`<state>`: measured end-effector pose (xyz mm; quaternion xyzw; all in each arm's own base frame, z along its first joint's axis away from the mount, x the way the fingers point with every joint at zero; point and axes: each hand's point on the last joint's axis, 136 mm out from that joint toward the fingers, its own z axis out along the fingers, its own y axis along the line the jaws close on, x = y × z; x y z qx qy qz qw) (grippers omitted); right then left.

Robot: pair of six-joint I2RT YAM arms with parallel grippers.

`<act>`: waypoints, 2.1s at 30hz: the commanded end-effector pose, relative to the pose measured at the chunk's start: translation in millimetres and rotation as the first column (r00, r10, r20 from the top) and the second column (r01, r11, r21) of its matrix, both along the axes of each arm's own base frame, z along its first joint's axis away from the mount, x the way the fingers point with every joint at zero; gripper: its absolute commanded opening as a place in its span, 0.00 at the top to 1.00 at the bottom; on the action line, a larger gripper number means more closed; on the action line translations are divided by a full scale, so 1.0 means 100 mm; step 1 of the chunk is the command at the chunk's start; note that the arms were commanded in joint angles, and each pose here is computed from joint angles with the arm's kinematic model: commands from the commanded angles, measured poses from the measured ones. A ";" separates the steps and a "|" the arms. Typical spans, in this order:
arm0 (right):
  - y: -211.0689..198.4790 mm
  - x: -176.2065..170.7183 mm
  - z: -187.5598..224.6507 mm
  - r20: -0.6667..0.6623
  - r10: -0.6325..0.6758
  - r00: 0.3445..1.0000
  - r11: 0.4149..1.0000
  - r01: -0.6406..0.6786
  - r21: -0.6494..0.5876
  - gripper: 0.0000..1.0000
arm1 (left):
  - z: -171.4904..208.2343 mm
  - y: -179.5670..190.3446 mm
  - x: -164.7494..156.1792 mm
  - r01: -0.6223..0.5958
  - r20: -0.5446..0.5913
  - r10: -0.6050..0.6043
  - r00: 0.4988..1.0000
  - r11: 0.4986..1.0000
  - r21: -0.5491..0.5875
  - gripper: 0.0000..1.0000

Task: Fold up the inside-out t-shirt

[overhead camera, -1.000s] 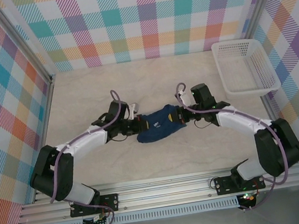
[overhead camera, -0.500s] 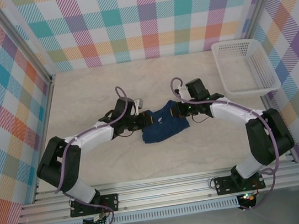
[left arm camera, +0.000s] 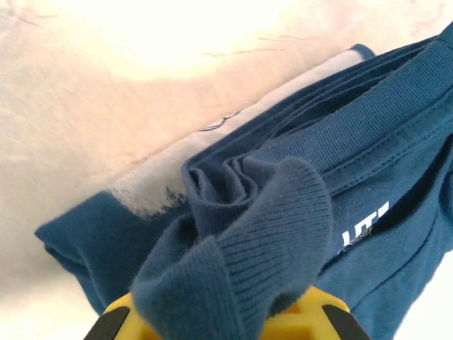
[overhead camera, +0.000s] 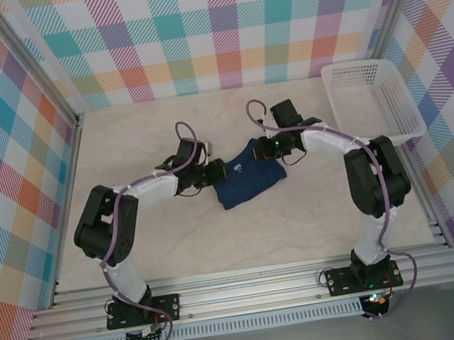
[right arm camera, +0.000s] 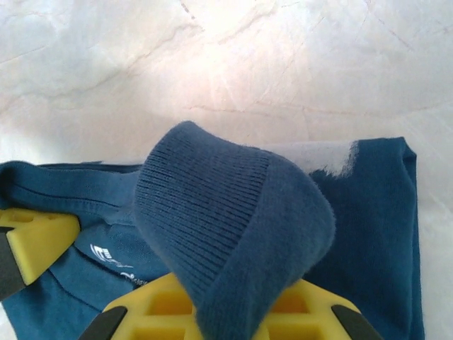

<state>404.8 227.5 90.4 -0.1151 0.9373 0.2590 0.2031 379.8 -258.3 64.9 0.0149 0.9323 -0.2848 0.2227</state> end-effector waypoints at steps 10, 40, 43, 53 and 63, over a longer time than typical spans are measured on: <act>-0.18 0.32 -0.52 -0.124 -0.026 0.992 0.992 0.010 -0.129 0.82 | -0.22 0.23 0.12 -0.070 0.002 0.070 0.998 0.990 0.119 0.75; 0.06 0.26 0.00 -0.095 0.028 0.995 0.994 -0.018 0.104 0.49 | 0.36 -0.31 -0.17 0.035 -0.001 -0.035 0.999 0.997 -0.070 0.33; 0.01 0.34 -0.23 -0.141 0.000 0.990 0.998 0.008 0.057 0.51 | 0.14 -0.29 -0.09 0.017 -0.015 -0.017 1.000 1.000 -0.020 0.32; -0.38 0.50 -0.42 -0.183 -0.094 0.979 0.996 0.092 -0.021 0.54 | 0.04 -0.20 0.13 -0.040 0.023 0.039 0.999 0.997 0.062 0.30; -0.48 0.15 0.11 -0.082 -0.108 0.991 0.994 0.110 0.014 0.43 | 0.36 0.26 -0.21 -0.145 -0.005 0.145 0.989 0.989 0.022 0.23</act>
